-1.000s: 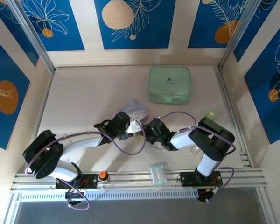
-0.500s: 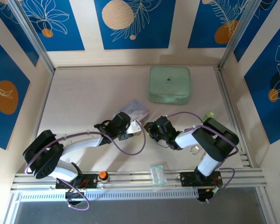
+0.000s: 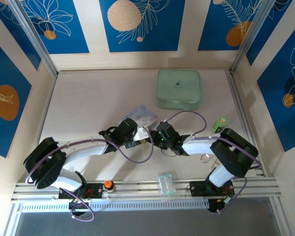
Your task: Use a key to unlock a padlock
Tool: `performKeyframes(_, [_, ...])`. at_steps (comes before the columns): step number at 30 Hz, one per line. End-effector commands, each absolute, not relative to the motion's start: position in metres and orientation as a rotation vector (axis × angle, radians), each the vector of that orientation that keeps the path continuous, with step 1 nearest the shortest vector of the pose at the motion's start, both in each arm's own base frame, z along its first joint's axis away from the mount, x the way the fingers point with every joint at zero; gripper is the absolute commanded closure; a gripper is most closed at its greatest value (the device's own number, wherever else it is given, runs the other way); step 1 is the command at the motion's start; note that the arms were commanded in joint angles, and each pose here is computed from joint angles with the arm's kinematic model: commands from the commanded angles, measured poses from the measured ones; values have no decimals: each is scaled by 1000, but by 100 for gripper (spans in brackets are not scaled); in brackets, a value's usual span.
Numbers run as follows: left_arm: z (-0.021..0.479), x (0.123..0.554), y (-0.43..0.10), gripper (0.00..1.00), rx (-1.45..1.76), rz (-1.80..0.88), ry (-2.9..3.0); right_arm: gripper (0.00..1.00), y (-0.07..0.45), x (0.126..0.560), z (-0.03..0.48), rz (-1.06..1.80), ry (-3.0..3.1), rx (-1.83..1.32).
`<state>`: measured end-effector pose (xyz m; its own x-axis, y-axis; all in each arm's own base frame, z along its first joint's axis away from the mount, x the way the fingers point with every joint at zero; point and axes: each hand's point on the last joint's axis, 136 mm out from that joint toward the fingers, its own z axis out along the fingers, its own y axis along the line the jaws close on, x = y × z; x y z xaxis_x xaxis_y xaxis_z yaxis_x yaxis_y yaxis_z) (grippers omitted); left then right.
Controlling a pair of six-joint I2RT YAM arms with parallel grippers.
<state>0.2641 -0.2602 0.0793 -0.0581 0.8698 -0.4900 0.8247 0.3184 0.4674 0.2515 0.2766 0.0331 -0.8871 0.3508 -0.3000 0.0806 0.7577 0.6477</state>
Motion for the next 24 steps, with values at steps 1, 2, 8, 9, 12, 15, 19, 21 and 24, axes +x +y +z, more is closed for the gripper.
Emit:
performKeyframes(1, [35, 220, -239, 42, 1680, 9, 2019, 41, 254, 231, 7, 734, 2674, 222])
performKeyframes(2, [34, 221, -240, 42, 1684, 11, 2019, 41, 258, 230, 10, 746, 2666, 202])
performKeyframes(8, [34, 222, -241, 42, 1715, 26, 2012, 43, 273, 239, 17, 524, 2658, 74])
performKeyframes(9, [35, 222, -241, 42, 1718, 25, 2007, 44, 273, 241, 16, 458, 2652, 50])
performKeyframes(12, [37, 221, -243, 42, 1730, 5, 1998, 47, 281, 243, 13, 393, 2599, -43])
performKeyframes(15, [39, 221, -245, 42, 1738, -14, 1994, 49, 290, 239, 8, 418, 2573, -130])
performKeyframes(19, [43, 218, -248, 42, 1749, -50, 1976, 46, 296, 235, 10, 471, 2511, -243])
performKeyframes(21, [44, 219, -248, 42, 1746, -57, 1972, 44, 301, 234, 6, 501, 2472, -326])
performKeyframes(24, [41, 219, -247, 42, 1758, -46, 1972, 44, 306, 234, -3, 509, 2482, -357])
